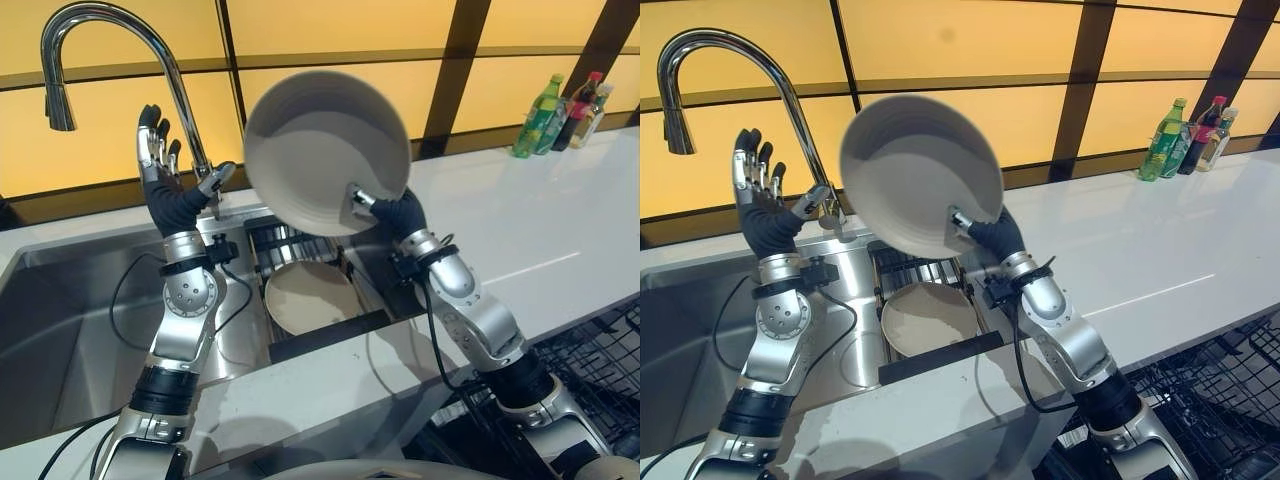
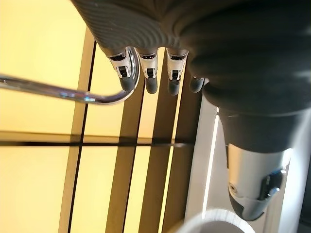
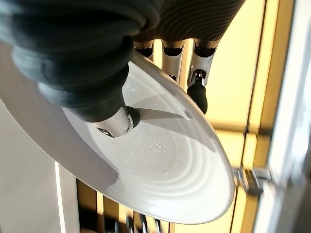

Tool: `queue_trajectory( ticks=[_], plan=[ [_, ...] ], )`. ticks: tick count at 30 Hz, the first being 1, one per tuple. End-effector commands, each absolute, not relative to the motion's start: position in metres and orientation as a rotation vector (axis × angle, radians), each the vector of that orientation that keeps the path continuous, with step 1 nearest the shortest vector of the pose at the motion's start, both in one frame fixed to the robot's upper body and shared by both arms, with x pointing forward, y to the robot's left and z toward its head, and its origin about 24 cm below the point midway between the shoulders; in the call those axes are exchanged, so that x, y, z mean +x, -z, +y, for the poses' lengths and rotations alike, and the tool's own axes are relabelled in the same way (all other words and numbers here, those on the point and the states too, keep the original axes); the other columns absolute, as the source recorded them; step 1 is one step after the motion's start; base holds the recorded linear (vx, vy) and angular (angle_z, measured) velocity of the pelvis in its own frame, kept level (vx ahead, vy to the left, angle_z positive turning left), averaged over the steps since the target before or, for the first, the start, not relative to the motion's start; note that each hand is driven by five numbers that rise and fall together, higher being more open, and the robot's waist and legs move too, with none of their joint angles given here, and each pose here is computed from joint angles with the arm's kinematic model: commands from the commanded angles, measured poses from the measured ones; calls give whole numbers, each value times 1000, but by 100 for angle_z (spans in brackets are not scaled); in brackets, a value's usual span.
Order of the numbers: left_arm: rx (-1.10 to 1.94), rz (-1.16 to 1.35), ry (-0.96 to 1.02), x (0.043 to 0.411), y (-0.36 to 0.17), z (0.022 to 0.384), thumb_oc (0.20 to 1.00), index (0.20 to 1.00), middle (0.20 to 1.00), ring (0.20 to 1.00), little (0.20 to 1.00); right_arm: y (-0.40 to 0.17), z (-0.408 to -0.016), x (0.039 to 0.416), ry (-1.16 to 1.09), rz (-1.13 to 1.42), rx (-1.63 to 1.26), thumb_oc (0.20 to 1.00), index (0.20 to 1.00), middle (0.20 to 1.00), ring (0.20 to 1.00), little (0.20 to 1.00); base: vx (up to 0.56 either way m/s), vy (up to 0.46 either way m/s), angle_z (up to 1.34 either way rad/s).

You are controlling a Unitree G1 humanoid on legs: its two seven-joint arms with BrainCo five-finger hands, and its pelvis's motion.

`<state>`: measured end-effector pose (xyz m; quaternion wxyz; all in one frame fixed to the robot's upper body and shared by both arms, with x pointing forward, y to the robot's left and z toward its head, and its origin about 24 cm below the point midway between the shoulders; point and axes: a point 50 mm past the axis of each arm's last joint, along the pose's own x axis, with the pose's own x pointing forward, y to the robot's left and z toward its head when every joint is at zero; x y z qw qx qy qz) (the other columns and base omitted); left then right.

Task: Pick up plates and place into dishwasher.

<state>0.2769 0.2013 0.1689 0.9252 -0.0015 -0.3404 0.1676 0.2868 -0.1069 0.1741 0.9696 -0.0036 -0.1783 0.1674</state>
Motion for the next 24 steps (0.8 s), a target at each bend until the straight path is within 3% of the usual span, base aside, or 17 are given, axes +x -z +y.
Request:
queue_trajectory(
  ticks=[1, 13, 24],
  plan=[
    [7, -793, -362, 277, -191, 211, 1000, 1000, 1000, 1000, 1000, -228, -127, 284, -223, -635, -32, 200, 200, 200, 200, 200, 0, 0, 0],
    [35, -755, -356, 279, -189, 230, 1000, 1000, 1000, 1000, 1000, -230, -226, 278, 223, -646, -274, 200, 200, 200, 200, 200, 2, 11, -12],
    [109, -774, -377, 276, -193, 248, 1000, 1000, 1000, 1000, 1000, -199, -312, 236, 491, -488, -419, 200, 200, 200, 200, 200, 12, 46, -21]
  ],
)
